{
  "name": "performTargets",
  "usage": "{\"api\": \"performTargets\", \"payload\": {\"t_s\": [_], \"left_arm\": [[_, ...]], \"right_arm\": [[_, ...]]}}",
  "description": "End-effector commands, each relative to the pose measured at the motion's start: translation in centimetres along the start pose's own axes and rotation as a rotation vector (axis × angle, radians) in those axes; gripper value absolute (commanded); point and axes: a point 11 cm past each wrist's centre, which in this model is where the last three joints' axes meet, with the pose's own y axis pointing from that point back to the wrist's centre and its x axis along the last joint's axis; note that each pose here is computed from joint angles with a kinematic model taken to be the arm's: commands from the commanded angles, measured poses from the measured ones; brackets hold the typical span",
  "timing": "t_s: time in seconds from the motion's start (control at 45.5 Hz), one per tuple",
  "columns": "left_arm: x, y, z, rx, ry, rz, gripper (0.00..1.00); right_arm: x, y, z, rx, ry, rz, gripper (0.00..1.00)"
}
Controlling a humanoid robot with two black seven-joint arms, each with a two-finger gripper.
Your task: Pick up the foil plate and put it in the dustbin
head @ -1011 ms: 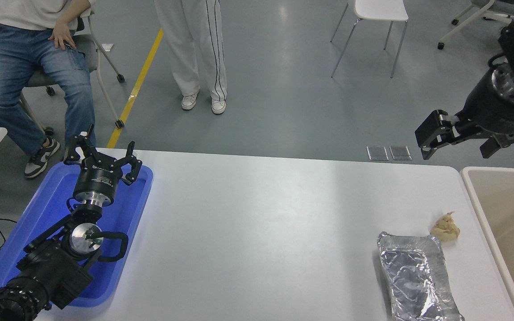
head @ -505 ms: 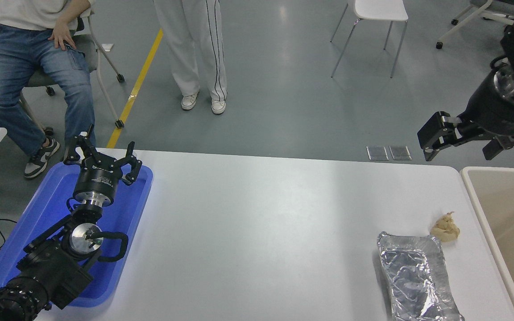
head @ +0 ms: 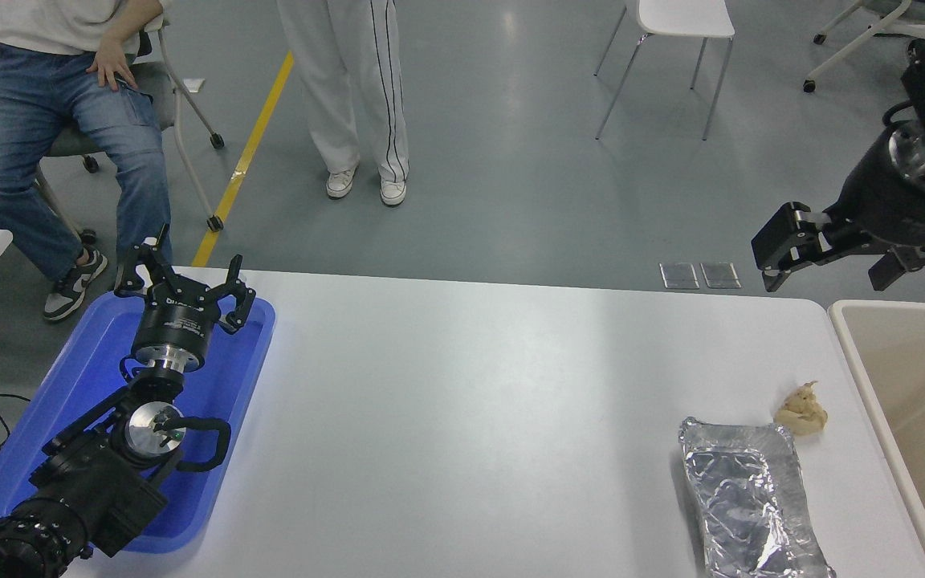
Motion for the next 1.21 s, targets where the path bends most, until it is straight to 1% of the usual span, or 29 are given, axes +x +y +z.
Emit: {"api": "performTargets", "payload": {"t_s": [0.0, 0.176, 0.374, 0.571, 0.813, 1.055, 1.187], "left_arm": [[0.0, 0.0, 0.0, 0.000, 0.001, -0.001, 1.00], [0.0, 0.0, 0.0, 0.000, 0.001, -0.001, 1.00], [0.0, 0.0, 0.0, 0.000, 0.001, -0.001, 1.00], [0.0, 0.0, 0.0, 0.000, 0.001, -0.001, 1.00], [0.0, 0.0, 0.0, 0.000, 0.001, -0.001, 1.00], [0.0, 0.0, 0.0, 0.000, 0.000, 0.000, 1.00], [0.0, 0.0, 0.0, -0.002, 0.000, 0.000, 1.00]], "right_arm": [[-0.4, -0.4, 0.3, -0.015, 0.009, -0.017, 1.00], [-1.0, -0.8, 1.0, -0.053, 0.047, -0.035, 1.00], [-1.7, -1.9, 2.7, -0.043, 0.015, -0.061, 1.00], [-3.3, -5.0, 4.2, -0.070, 0.045, -0.144, 1.00], [-5.7, -8.9, 4.2, -0.042, 0.063, -0.251, 1.00], [-6.9, -10.8, 4.9, -0.012, 0.093, -0.278, 1.00], [-8.3, -12.4, 5.2, -0.010, 0.087, -0.330, 1.00]]}}
